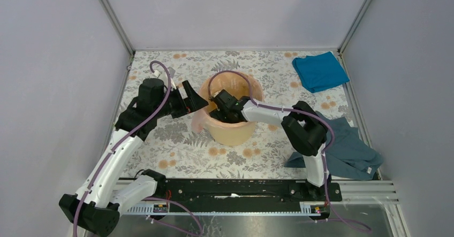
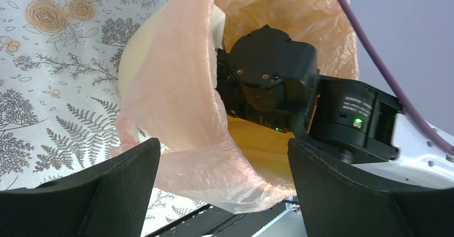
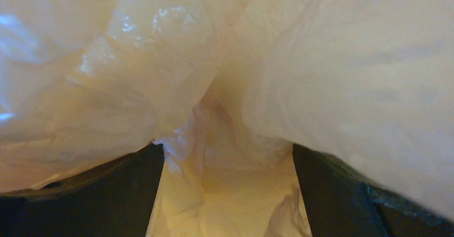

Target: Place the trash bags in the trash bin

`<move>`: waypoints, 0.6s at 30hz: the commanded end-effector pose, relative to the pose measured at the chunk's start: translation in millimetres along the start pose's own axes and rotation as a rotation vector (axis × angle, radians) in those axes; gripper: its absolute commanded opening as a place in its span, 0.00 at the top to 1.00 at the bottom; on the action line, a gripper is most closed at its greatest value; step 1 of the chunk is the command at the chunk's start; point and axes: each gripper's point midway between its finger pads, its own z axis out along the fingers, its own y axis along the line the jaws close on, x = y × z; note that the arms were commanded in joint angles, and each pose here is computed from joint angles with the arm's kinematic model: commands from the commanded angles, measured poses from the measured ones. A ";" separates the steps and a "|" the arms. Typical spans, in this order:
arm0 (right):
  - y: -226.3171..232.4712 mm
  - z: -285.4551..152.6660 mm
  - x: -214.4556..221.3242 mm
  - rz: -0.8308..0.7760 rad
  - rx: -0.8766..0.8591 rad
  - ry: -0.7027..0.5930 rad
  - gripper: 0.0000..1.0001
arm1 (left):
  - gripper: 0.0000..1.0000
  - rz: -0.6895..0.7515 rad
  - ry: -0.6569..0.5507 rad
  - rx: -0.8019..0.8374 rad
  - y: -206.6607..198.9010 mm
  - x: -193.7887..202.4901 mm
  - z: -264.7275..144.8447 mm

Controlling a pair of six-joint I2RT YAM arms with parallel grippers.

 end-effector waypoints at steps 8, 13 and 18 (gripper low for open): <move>8.9 -44.8 -34.5 0.038 -0.033 -0.058 0.01 | 0.09 0.051 -0.099 -0.048 -0.2 -19.6 -14.5; 6.7 -100.4 -60.7 0.082 -0.024 -0.163 0.00 | 0.07 0.069 -0.125 -0.076 1.0 -24.9 -24.1; 1.3 -136.8 -76.3 0.110 -0.002 -0.234 0.00 | 0.06 0.068 -0.122 -0.068 -1.0 -23.8 -26.4</move>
